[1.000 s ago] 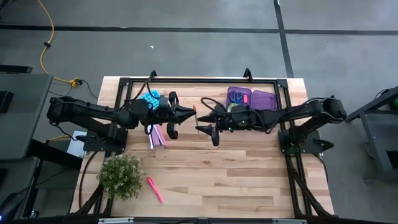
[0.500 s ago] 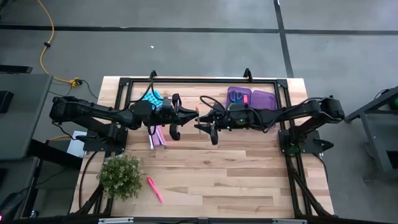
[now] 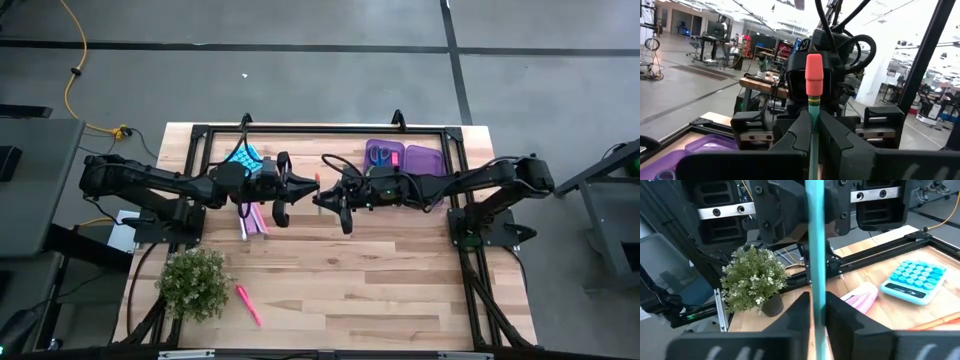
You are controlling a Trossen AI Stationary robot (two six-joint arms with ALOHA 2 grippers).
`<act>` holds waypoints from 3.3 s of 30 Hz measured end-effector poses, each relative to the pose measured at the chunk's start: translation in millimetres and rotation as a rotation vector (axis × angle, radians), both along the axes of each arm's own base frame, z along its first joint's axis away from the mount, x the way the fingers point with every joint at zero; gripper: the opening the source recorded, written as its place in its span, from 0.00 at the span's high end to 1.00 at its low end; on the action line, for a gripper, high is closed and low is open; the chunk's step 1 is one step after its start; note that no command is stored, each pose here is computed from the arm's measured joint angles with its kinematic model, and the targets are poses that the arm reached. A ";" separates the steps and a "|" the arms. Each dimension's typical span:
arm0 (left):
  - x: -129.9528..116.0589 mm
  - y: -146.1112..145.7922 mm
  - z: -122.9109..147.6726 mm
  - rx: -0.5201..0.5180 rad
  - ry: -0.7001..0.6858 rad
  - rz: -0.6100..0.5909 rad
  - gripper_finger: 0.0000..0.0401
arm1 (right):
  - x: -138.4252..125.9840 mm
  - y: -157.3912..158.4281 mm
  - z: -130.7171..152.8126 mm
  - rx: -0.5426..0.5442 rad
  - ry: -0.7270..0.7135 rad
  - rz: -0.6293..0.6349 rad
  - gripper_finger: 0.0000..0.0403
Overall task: Pack school essentials
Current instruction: Put the light blue pencil into the violet supply box
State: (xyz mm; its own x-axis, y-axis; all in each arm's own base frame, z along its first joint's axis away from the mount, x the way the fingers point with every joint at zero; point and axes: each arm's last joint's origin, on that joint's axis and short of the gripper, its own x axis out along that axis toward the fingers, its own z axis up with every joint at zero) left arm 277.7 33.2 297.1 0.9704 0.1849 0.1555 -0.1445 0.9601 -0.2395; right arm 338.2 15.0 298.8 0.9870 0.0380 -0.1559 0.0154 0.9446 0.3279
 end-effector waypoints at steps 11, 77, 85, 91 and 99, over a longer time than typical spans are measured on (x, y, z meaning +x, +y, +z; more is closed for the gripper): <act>0.0 0.3 -0.3 -0.041 -0.005 -0.008 0.95 | -0.9 -5.0 0.7 0.010 0.003 0.026 0.98; -102.6 -6.0 5.5 0.023 0.151 0.070 1.00 | -151.8 -141.9 -80.9 0.471 0.679 -1.025 1.00; -102.6 -5.7 5.7 0.038 0.154 0.083 1.00 | -145.3 -158.6 -109.6 0.685 0.761 -1.030 1.00; -103.0 -4.5 5.7 0.034 0.154 0.124 1.00 | -142.7 -159.4 -117.4 0.756 0.783 -1.038 1.00; -103.0 -4.5 5.7 0.032 0.154 0.124 1.00 | -137.6 -160.4 -132.3 0.822 0.853 -0.992 1.00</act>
